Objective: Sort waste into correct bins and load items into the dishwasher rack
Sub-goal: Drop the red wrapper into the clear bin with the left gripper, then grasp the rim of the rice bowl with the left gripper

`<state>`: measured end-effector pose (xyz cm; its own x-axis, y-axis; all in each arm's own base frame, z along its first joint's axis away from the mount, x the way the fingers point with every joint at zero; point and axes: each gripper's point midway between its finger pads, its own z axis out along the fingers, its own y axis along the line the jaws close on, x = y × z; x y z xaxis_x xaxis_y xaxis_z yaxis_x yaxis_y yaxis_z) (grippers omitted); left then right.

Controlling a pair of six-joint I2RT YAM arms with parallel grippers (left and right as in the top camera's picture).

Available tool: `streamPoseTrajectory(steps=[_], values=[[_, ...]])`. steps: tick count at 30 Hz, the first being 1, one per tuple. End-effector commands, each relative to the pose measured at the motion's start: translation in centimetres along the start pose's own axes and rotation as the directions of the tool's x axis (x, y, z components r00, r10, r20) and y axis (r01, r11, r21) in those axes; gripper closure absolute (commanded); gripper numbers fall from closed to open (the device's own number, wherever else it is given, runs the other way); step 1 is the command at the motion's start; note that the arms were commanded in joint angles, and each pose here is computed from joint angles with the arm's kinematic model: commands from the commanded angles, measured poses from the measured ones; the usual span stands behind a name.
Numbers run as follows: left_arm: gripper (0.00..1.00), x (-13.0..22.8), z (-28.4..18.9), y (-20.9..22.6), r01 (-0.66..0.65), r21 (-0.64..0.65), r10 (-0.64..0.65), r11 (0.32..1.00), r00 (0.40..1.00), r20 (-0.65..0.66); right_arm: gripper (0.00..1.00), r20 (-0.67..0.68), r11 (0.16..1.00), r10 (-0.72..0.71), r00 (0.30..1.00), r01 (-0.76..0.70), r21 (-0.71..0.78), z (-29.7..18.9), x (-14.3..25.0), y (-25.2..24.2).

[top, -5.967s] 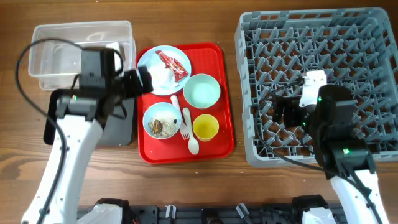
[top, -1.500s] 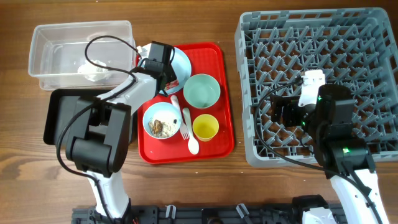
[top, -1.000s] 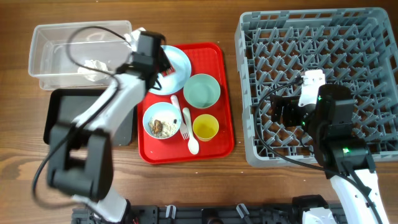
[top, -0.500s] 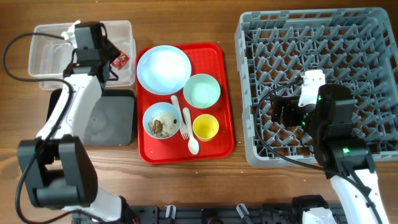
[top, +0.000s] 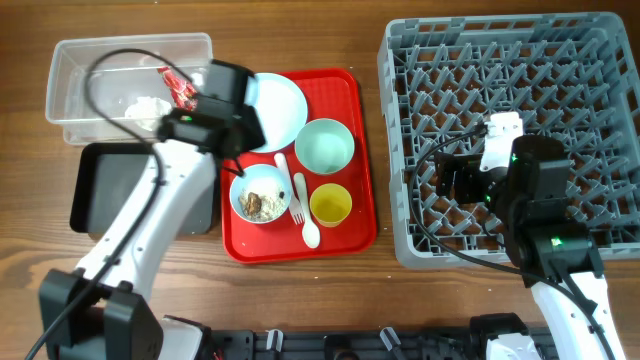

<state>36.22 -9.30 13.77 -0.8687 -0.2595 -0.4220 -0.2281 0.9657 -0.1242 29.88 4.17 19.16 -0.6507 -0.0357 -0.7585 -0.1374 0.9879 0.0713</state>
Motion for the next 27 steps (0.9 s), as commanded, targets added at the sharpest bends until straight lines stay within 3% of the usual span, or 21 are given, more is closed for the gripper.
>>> streamPoseTrajectory(steps=[1, 7, 14, 22, 27], values=[[0.55, 4.5, 1.2, -2.0, -0.131, -0.018, 0.128, 0.991, 0.984, -0.127, 0.00, 0.027, 1.000, 0.006, 1.000, -0.005, -0.022, -0.5, -1.1, 0.3], [0.54, 9.5, 4.0, -3.5, -0.225, -0.046, 0.206, 0.973, 0.945, -0.255, 0.00, 0.026, 1.000, 0.006, 1.000, -0.006, -0.022, -0.5, -1.1, 0.3], [0.58, 12.2, 6.2, -3.6, -0.274, -0.066, 0.236, 0.959, 0.908, -0.347, 0.00, 0.026, 1.000, 0.006, 1.000, -0.005, -0.022, -0.5, -1.1, 0.3], [0.81, 12.9, 7.3, -3.5, -0.281, -0.076, 0.234, 0.957, 0.897, -0.376, 0.00, 0.026, 1.000, 0.006, 1.000, -0.005, -0.022, -0.5, -1.1, 0.3], [0.90, 13.0, 7.4, -3.4, -0.282, -0.078, 0.233, 0.956, 0.894, -0.382, 0.00, 0.026, 1.000, 0.006, 1.000, -0.006, -0.022, -0.5, -1.1, 0.3]])
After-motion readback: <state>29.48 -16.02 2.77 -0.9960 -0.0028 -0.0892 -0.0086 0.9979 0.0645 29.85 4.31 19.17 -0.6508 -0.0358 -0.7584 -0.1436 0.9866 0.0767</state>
